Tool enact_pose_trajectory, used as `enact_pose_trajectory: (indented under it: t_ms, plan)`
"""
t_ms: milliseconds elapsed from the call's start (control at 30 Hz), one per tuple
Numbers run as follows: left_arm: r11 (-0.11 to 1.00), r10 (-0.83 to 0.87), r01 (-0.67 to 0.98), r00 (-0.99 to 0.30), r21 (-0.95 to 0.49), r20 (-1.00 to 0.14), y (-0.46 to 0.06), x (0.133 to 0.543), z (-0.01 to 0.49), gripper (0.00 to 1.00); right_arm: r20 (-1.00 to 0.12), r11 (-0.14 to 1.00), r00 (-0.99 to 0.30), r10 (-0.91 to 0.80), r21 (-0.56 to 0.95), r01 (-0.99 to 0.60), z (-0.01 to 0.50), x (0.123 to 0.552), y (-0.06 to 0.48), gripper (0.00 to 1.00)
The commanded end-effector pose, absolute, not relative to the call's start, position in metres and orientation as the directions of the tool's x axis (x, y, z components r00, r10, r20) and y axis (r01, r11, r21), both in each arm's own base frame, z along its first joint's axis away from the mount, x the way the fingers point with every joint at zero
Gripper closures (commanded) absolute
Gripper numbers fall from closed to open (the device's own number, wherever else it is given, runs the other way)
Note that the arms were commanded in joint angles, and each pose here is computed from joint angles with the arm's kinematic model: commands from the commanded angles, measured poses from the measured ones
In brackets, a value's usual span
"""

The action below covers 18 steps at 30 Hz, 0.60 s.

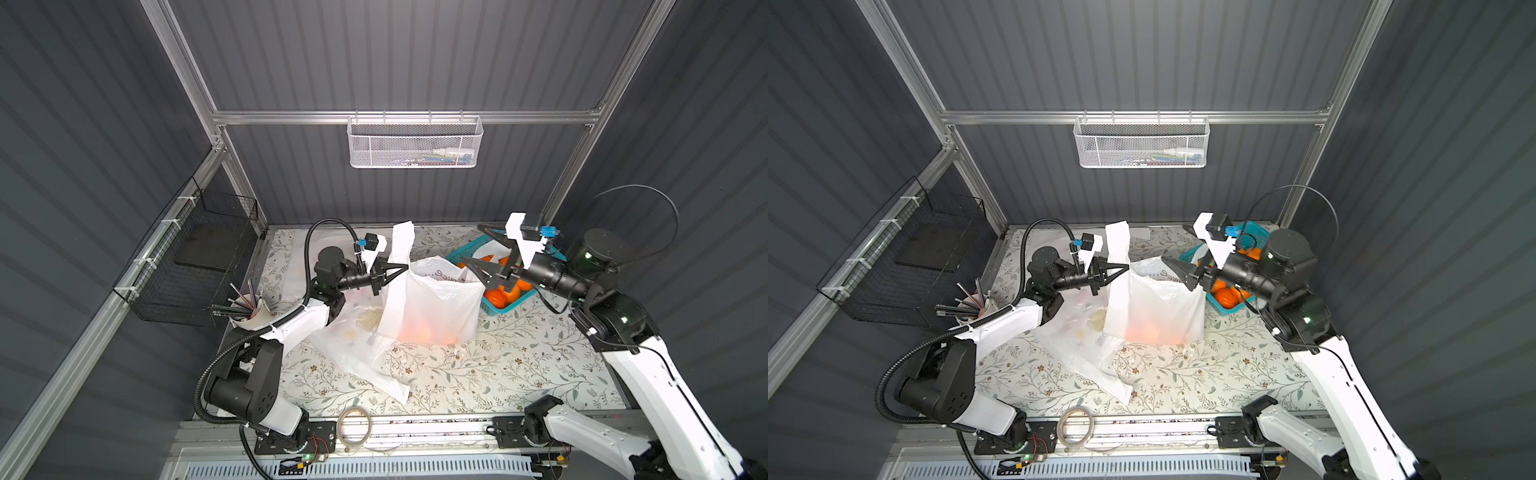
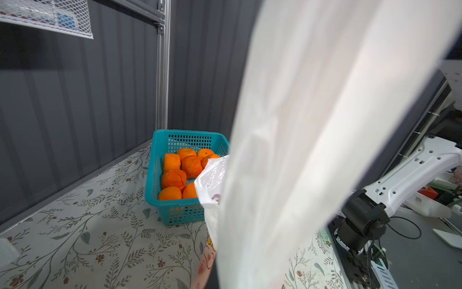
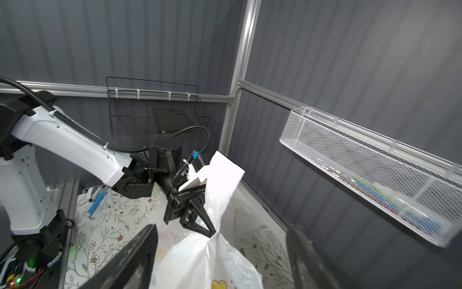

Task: Place the oranges into plastic bags & tie knots
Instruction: Tie the plastic bag at the center of the board.

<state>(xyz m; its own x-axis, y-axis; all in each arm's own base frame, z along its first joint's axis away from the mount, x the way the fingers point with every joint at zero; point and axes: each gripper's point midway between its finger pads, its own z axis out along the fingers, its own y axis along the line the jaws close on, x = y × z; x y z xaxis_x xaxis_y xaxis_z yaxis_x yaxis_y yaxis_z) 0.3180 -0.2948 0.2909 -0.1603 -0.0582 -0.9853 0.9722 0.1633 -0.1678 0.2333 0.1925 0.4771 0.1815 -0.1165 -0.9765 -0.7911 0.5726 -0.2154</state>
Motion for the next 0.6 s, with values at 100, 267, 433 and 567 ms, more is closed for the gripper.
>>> enact_pose_trajectory:
  t_ms: [100,267,433,567]
  plan:
    - [0.17,-0.068,0.974,-0.14,-0.15,-0.988,-0.29,0.318,0.295,1.0,-0.99,0.736,0.031,-0.141,-0.125,-0.665,0.419,0.251,0.133,0.08]
    - [0.163,-0.061,0.976,-0.136,-0.144,-0.989,-0.29,0.317,0.296,1.0,-0.997,0.776,-0.047,-0.062,-0.018,-0.631,0.38,0.263,0.105,0.07]
    - [0.16,-0.058,0.977,-0.136,-0.144,-0.989,-0.29,0.315,0.296,1.0,-0.998,0.751,-0.051,0.022,0.05,-0.659,0.351,0.271,0.098,0.09]
    - [0.155,-0.056,0.977,-0.138,-0.145,-0.989,-0.29,0.314,0.297,1.0,-0.996,0.708,-0.079,0.051,0.092,-0.7,0.335,0.282,0.102,0.16]
